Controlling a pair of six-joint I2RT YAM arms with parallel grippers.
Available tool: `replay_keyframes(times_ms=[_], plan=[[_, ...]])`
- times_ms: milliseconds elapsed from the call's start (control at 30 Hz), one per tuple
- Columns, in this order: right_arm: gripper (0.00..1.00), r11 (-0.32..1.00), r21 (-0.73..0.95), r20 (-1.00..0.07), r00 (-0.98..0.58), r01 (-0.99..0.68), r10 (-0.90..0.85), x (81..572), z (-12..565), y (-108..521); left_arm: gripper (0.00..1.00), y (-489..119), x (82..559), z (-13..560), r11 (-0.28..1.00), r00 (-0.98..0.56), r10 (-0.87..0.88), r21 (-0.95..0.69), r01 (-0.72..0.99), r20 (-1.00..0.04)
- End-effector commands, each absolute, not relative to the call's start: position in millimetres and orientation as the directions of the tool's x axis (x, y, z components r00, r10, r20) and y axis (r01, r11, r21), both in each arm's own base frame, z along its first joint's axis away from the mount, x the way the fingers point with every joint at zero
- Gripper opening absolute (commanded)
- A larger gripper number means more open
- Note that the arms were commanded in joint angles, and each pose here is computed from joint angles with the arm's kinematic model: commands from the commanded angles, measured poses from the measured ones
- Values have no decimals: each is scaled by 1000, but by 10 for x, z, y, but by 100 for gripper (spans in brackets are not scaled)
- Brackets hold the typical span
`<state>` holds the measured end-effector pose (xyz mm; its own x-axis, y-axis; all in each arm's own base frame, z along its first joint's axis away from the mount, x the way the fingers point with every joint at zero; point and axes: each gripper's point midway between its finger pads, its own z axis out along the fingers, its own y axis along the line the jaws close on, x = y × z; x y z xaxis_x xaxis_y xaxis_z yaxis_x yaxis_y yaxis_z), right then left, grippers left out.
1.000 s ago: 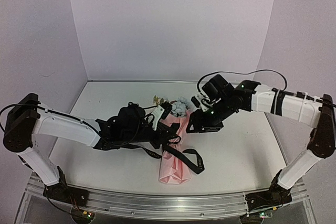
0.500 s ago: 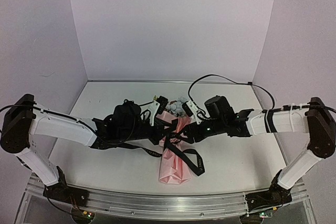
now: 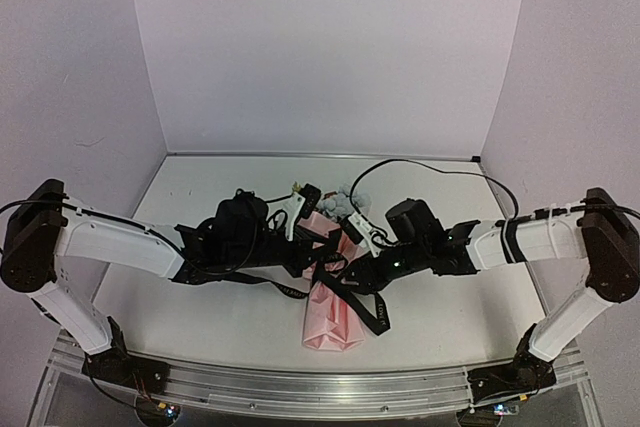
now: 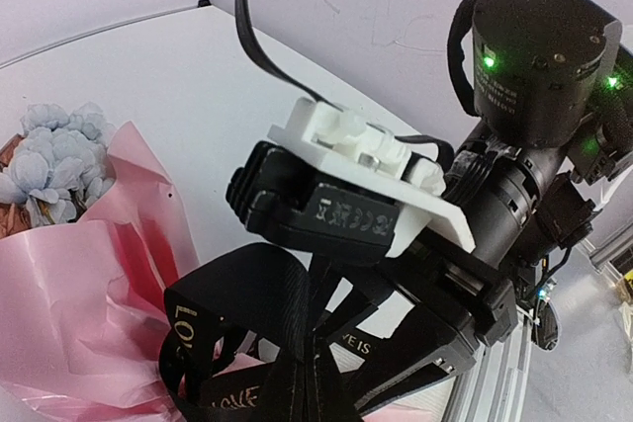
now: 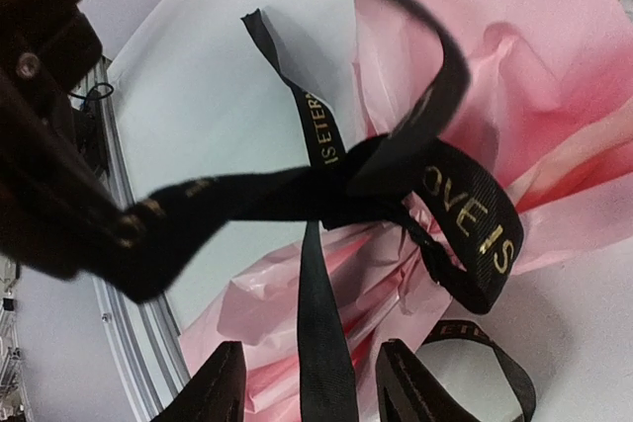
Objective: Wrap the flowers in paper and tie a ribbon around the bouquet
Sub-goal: Cross the ribbon over the folded bouquet.
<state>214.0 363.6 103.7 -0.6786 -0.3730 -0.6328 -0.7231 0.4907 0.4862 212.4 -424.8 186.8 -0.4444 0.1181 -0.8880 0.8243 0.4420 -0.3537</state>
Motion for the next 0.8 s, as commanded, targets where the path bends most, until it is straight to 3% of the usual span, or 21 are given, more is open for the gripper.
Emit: replay_keyframes(times_ms=[0,567,767], plan=[[45,476,458,-644,-649,-751,-404,2067,1001,3619,0,-4277,2142,2365,397,-398,21,-357,846,-917],[41,504,448,-602,-666,-739,-441,2026,787,3605,0,-4273,2142,2394,394,-395,19,-356,847,-919],[42,540,372,-625,-634,-755,-456,2120,718,3533,0,-4271,2135,2398,391,-396,16,-359,848,-918]])
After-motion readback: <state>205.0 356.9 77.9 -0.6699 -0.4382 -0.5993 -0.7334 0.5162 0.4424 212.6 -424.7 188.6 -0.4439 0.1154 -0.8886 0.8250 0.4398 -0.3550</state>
